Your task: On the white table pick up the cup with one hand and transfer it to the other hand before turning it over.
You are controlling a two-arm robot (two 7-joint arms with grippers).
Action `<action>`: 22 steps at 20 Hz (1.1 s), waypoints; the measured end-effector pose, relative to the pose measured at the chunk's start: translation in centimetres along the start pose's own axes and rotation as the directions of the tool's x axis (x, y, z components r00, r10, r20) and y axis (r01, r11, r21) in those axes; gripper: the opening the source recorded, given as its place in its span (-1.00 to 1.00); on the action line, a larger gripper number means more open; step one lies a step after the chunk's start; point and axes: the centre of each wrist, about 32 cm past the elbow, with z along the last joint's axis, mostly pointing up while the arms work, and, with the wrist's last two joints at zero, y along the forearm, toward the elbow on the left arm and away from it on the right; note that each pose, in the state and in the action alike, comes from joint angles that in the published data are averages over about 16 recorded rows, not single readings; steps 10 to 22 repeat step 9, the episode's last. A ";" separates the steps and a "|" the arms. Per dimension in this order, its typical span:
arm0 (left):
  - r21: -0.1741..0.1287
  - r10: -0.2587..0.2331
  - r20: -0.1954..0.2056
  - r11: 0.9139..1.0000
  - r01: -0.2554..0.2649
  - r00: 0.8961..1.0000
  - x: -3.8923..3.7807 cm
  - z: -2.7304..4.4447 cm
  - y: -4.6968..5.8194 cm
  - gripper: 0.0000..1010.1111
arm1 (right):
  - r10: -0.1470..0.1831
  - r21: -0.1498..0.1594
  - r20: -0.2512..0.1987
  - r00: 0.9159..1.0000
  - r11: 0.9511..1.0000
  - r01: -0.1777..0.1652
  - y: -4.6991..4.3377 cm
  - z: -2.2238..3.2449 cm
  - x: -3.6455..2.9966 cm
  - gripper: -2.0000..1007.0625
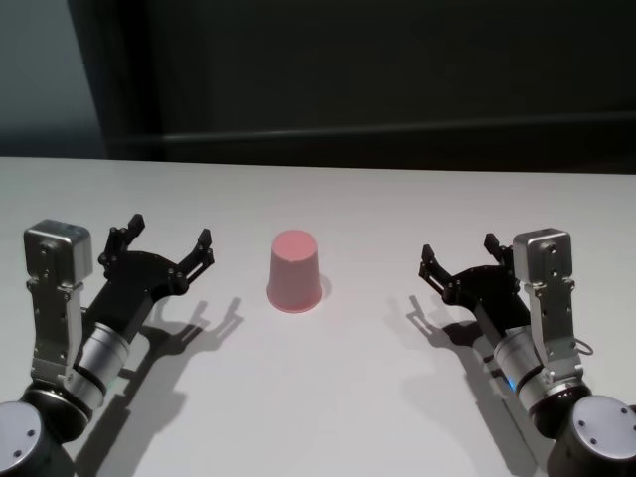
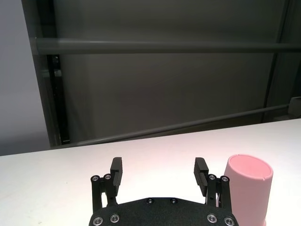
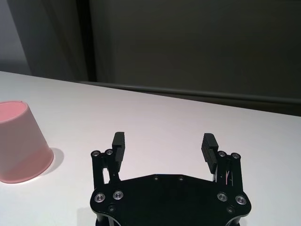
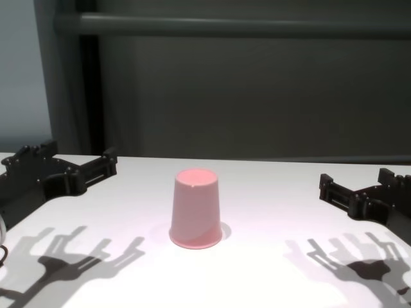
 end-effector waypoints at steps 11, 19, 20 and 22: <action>0.000 0.000 0.000 1.000 0.000 1.000 0.00 0.00 0.0 0.98 | 0.001 -0.001 -0.001 1.000 1.000 -0.001 0.01 0.00 0.00 0.99; 0.000 0.000 0.000 1.000 0.000 1.000 0.00 0.00 0.0 0.98 | 0.001 -0.001 -0.001 1.000 1.000 -0.001 0.01 0.00 0.00 0.99; 0.000 0.000 0.000 1.000 0.000 1.000 0.00 0.00 0.0 0.98 | 0.001 -0.001 -0.001 1.000 1.000 -0.001 0.01 0.00 0.00 0.99; 0.000 0.000 0.000 1.000 0.000 1.000 0.00 0.00 0.0 0.98 | 0.001 -0.001 -0.001 1.000 1.000 -0.001 0.01 0.00 0.00 0.99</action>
